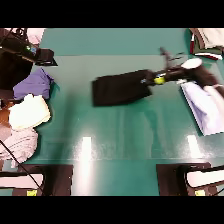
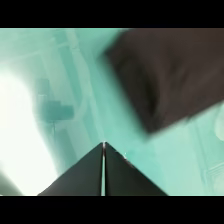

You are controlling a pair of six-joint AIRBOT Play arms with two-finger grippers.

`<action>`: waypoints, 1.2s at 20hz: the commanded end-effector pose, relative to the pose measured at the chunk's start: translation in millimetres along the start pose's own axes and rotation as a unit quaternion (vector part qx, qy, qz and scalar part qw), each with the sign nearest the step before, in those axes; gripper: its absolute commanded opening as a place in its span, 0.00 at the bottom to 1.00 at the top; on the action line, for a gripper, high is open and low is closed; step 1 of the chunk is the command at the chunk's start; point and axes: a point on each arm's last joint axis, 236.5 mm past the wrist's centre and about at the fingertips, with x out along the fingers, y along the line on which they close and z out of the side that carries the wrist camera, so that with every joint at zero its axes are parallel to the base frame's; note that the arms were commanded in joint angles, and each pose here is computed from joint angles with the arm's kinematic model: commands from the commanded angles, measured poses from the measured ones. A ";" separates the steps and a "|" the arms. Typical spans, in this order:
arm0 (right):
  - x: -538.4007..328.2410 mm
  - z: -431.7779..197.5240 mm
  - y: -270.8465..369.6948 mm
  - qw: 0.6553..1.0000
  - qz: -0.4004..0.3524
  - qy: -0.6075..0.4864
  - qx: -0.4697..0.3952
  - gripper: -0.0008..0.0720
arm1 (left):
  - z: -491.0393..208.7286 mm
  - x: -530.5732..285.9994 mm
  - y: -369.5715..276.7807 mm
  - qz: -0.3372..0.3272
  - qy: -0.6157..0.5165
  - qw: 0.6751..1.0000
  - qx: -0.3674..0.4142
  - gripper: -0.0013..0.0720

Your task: Fold the shirts.

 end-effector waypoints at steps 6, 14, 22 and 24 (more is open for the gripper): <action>-236.4 66.2 -145.2 0.938 -0.163 -0.288 0.106 0.04 | 21.2 16.0 -63.2 -0.029 -0.037 0.998 0.052 0.05; -310.0 67.9 -150.6 0.923 -0.183 -0.323 0.099 0.04 | 21.3 16.4 -65.0 -0.030 -0.036 0.998 0.042 0.05; -364.5 35.0 -110.1 0.922 -0.245 -0.291 0.069 0.04 | 21.4 16.4 -64.8 -0.030 -0.037 0.998 0.043 0.05; -373.0 12.1 -116.9 0.916 -0.297 -0.259 0.077 0.04 | 21.7 16.4 -64.7 -0.030 -0.037 0.998 0.043 0.05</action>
